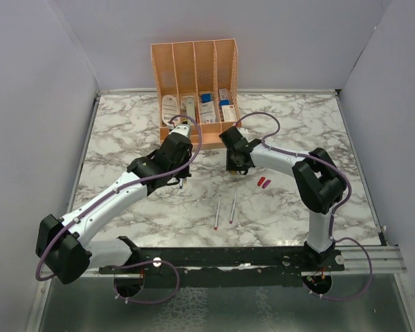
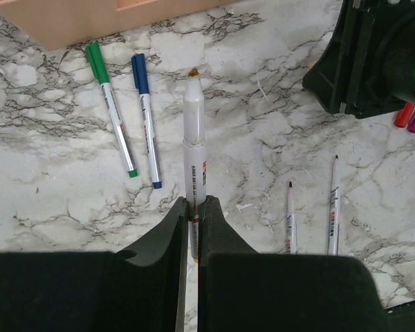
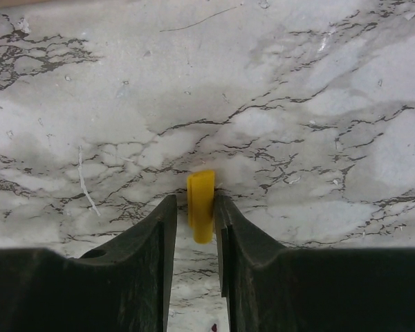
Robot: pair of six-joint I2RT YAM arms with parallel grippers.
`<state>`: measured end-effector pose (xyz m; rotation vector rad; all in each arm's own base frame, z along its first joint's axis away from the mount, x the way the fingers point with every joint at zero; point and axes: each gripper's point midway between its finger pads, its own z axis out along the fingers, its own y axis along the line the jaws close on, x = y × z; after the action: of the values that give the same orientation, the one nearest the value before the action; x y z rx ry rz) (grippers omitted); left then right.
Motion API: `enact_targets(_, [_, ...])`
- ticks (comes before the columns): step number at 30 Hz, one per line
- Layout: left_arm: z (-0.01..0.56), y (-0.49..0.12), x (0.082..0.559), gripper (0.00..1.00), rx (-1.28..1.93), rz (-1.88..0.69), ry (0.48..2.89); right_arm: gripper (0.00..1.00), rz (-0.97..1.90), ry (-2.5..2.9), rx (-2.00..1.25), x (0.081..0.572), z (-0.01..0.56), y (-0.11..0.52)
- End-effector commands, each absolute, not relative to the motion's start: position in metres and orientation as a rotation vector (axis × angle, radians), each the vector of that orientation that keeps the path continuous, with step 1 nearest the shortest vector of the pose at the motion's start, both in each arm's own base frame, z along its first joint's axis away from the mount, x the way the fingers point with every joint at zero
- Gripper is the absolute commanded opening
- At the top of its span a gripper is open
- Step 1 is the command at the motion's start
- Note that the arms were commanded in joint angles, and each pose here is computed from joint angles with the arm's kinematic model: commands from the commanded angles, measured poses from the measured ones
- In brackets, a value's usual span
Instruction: Insert the pens into the pen caps
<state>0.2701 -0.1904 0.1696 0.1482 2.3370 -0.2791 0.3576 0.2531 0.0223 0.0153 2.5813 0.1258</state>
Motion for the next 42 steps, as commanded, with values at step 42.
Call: enact_targets(42, [0.220, -0.318, 0.285, 0.00, 0.491, -1.107, 1.926, 0.01, 0.731, 1.603, -0.123, 0.353, 0.292, 0.273])
